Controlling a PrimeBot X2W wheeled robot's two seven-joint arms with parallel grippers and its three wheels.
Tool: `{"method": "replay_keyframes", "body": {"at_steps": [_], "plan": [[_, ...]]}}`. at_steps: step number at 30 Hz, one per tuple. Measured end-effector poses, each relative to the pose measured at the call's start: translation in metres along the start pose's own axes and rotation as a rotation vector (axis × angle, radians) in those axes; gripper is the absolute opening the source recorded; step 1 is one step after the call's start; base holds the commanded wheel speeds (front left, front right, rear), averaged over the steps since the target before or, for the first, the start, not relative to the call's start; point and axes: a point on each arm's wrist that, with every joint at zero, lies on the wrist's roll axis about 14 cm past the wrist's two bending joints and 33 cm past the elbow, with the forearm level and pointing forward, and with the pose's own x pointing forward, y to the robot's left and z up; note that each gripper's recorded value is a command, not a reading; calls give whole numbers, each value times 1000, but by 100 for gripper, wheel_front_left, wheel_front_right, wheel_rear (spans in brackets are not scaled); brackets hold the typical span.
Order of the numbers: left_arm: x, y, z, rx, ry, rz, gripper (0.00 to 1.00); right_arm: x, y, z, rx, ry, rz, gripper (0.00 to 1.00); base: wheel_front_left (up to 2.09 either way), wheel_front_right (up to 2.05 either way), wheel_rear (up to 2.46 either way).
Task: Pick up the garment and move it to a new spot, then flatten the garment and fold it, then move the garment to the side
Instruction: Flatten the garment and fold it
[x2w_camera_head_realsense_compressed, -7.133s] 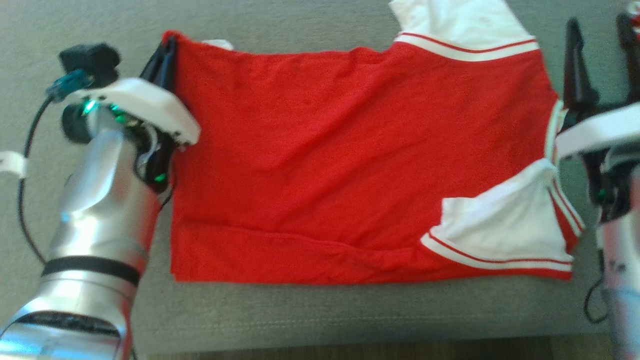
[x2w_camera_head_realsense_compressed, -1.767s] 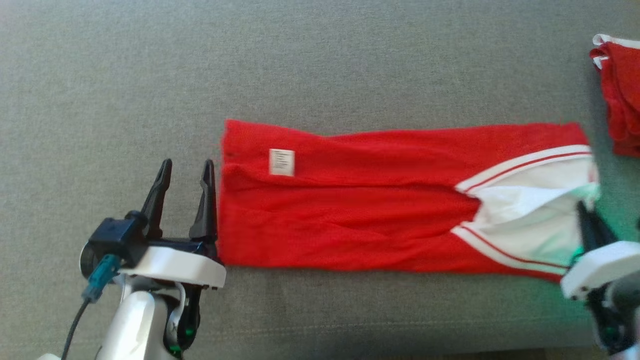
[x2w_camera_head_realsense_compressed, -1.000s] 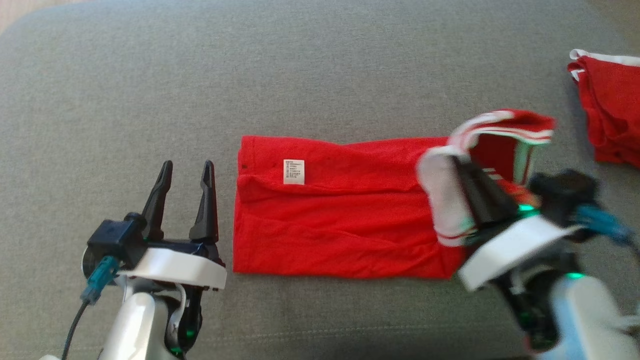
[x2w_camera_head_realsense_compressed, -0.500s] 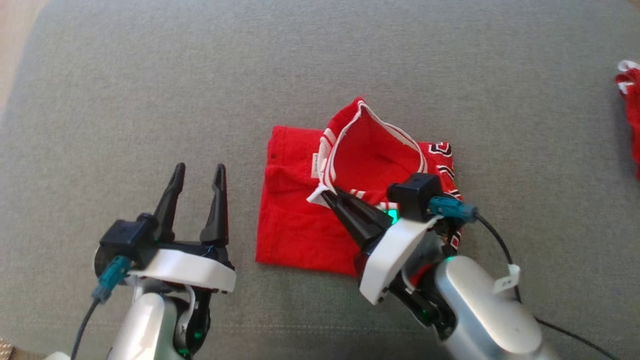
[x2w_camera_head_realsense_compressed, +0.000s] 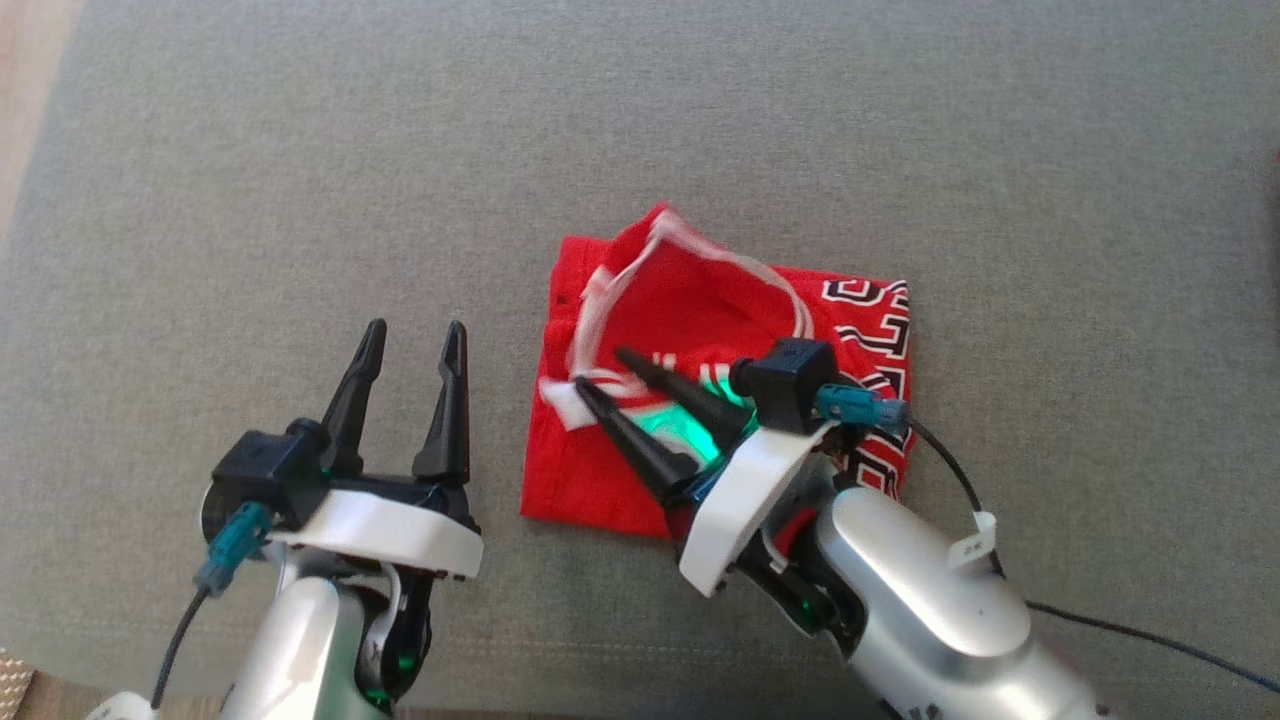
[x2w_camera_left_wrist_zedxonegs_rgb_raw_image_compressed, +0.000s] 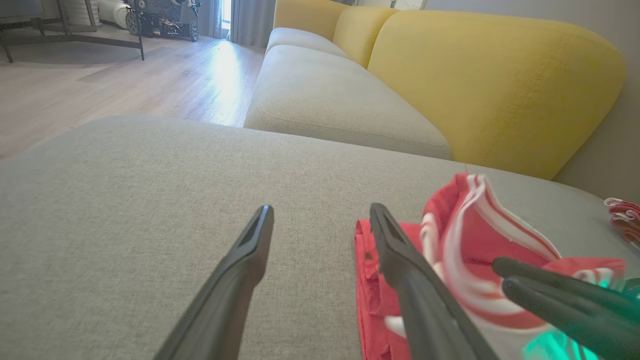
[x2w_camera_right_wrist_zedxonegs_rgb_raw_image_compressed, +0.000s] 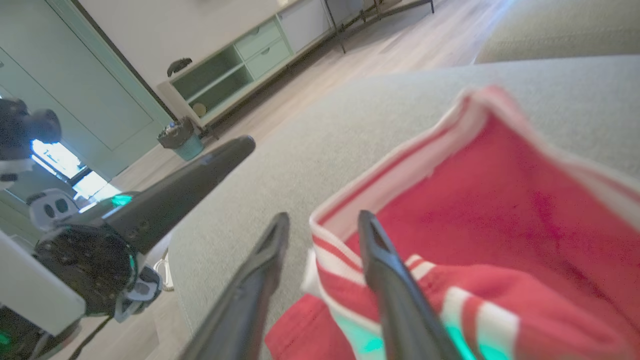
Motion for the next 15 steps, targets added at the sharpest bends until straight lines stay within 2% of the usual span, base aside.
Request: {"method": "replay_keyframes", "body": {"at_steps": [6,9,10,11,15], "plan": [[7,-6,2,-4,-7,-20,100,-4,4,44,-30,-183,14,100,0,0,0],[9,-10,3,0,-11,-34,100,-15,-7,77,-56,-311,-27,100,0,0,0],[9,-12,4,1,-14,-37,100,-21,-14,89,-68,-353,-52,100,0,0,0],[10,-15,6,7,-20,-47,100,-38,-34,109,-89,-429,-124,100,0,0,0],[12,-19,9,20,-32,-62,100,-87,-87,117,-108,-491,-330,100,0,0,0]]}}
